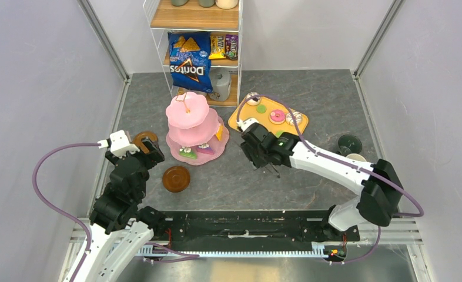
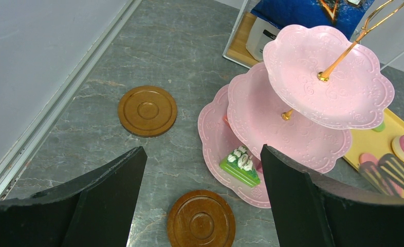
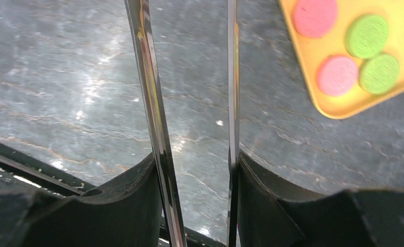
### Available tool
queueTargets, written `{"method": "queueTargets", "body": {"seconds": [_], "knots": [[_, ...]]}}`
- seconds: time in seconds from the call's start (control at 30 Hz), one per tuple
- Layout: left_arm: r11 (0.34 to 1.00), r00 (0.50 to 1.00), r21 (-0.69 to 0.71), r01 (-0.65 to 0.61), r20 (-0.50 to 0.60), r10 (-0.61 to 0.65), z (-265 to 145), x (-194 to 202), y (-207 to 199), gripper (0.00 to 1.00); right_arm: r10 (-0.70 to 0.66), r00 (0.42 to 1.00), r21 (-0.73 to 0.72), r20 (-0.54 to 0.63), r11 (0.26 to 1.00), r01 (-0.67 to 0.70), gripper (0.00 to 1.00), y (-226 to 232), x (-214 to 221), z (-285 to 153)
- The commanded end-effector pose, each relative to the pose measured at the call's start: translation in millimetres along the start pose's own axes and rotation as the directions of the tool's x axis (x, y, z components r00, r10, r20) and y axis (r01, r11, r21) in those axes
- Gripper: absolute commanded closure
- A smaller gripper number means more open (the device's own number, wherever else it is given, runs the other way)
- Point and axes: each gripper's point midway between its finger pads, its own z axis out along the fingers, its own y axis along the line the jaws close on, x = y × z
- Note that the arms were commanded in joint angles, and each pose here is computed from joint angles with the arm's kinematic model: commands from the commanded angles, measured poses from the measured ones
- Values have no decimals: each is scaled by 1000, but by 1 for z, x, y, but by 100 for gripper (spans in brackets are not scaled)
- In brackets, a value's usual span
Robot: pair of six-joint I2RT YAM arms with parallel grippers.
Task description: Serve the afternoon tea
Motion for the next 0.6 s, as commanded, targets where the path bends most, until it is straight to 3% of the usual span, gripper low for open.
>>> {"method": "queueTargets", "body": {"seconds": [0.0,0.27,0.57], "knots": [[999,999,0,32,20,-32,2,-5,-2,10,90,996,98,3,991,-89,46,-47,4,-17],[999,999,6,36,20,-36,1,-5,-3,10,326,945,185,8,929,-322,44,-118,13,-29],[999,999,14,44,25,-45,0,-6,-4,10,612,791,187,11,775,-603,44,-176,24,-16]]}}
